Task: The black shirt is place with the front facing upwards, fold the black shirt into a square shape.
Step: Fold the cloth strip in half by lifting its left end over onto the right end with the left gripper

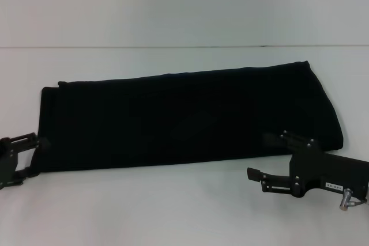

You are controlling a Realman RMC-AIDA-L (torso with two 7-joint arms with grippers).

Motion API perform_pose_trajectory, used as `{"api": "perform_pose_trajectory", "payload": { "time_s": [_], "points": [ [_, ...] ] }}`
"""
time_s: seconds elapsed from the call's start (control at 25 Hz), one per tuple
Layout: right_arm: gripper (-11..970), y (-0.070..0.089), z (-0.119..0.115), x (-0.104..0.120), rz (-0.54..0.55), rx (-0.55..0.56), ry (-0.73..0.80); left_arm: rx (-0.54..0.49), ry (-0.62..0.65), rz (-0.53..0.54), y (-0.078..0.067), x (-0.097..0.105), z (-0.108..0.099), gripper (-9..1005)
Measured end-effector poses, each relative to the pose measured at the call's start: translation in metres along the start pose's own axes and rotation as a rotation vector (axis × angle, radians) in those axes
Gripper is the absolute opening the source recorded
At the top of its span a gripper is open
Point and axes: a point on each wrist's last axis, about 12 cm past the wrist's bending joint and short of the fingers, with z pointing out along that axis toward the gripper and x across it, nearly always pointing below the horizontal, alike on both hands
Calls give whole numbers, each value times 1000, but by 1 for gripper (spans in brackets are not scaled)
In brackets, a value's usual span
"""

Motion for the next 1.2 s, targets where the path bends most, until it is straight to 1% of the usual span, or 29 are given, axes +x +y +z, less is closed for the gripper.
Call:
{"api": "perform_pose_trajectory", "payload": {
  "time_s": [0.04,0.08,0.28,0.56,0.84,0.96,1.2],
  "points": [
    [937,0,0,0,1,-1,0,0,0,0,0,0,0,839],
    [937,0,1,0,3,-2,-1,-3,8,16,-5,-1,5,838],
    [937,1,1,0,5,-3,-1,-13,19,47,-14,-3,14,835],
    [937,0,1,0,7,-2,-3,-16,30,81,-20,-5,18,802],
    [937,0,1,-1,8,0,-1,-25,32,124,-21,-6,18,636],
    [936,0,2,-1,6,-5,1,-30,31,127,-22,-7,18,565],
    [936,1,4,0,-5,-23,17,-33,29,122,-22,-7,18,320]
  ]
}}
